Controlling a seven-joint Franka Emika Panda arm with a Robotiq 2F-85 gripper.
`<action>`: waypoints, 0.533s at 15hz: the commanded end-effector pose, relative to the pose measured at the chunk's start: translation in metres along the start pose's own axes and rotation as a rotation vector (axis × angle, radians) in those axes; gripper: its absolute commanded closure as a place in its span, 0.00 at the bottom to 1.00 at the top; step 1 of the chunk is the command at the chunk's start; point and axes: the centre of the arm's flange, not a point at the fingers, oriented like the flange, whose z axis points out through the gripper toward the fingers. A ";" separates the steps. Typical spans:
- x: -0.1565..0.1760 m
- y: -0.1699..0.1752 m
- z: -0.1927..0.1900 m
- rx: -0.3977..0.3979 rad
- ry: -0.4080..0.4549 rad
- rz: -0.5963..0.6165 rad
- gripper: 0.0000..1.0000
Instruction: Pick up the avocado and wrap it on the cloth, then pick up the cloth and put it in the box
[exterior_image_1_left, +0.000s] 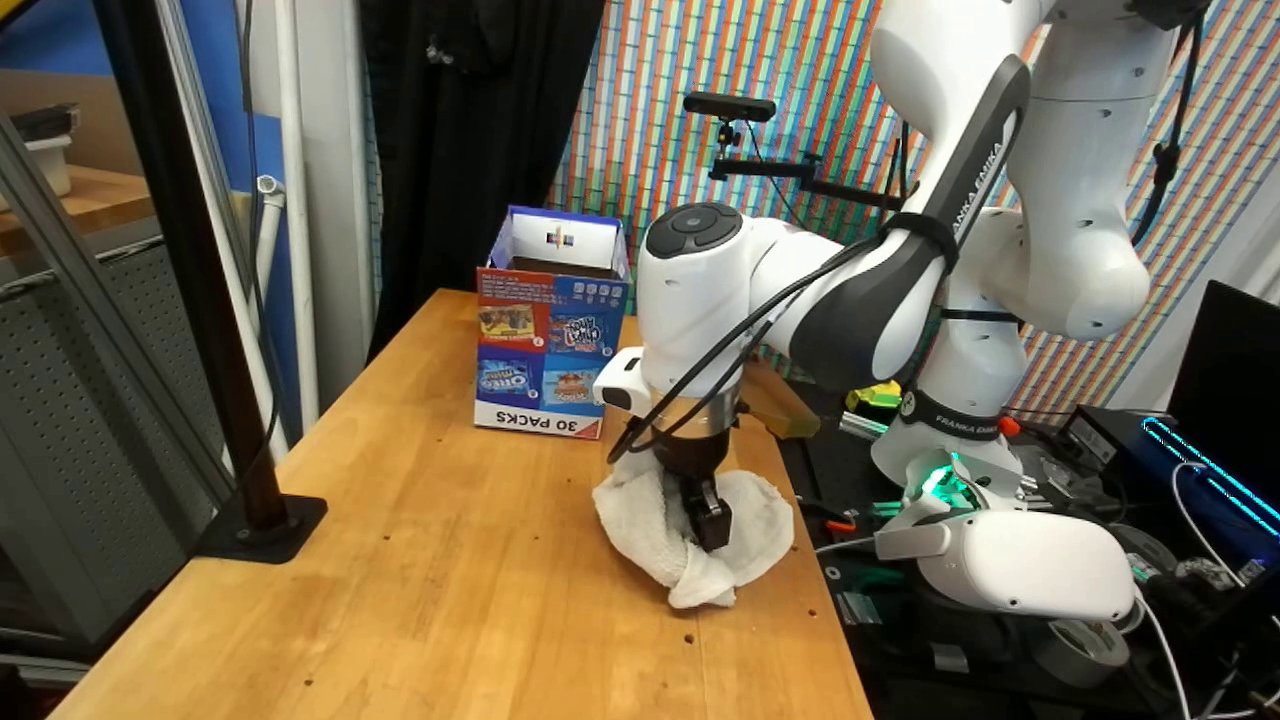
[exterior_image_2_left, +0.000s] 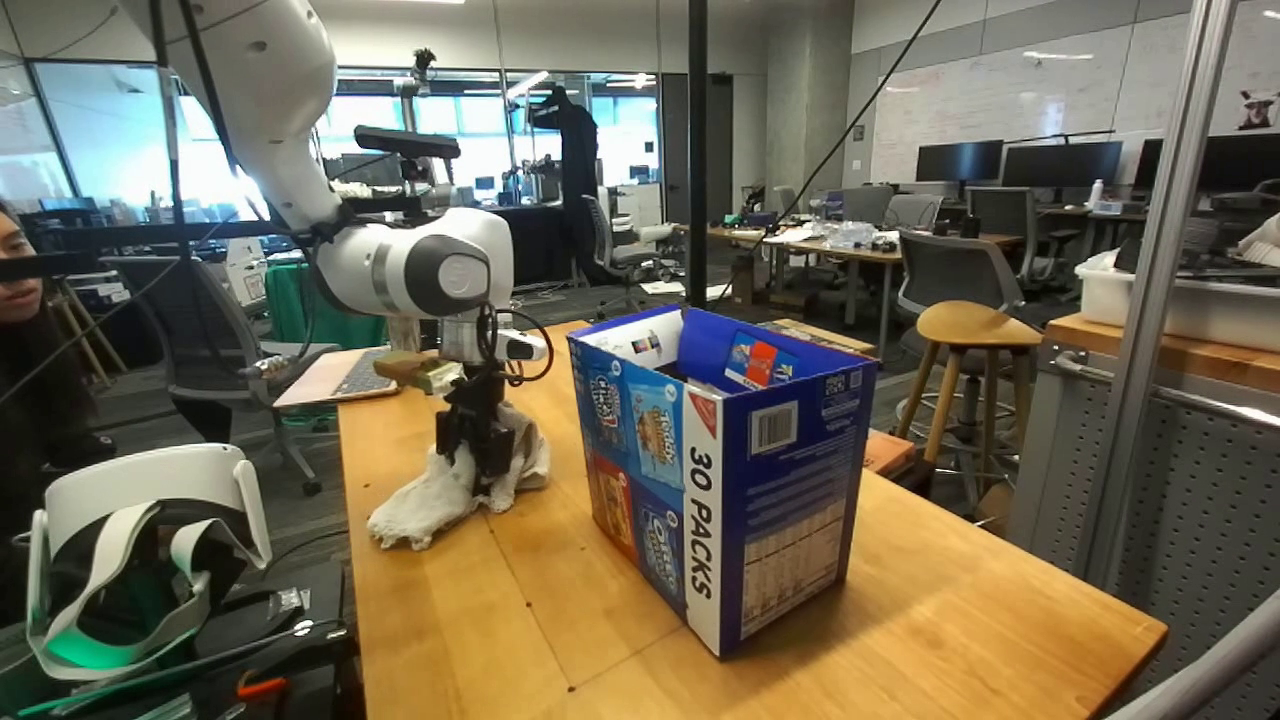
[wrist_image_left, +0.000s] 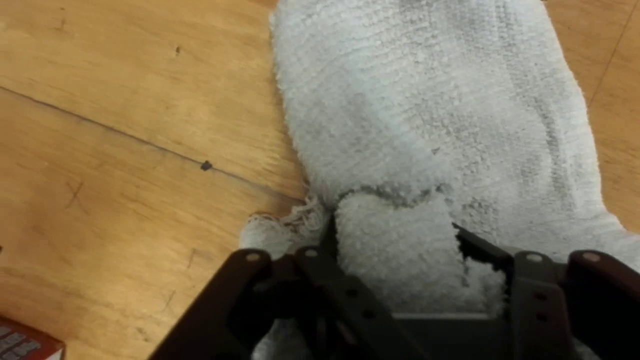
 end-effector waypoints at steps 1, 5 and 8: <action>0.006 0.004 0.005 0.003 -0.006 -0.011 0.85; 0.007 0.006 -0.009 -0.002 0.019 -0.010 0.95; 0.011 0.006 -0.027 -0.005 0.050 -0.002 0.92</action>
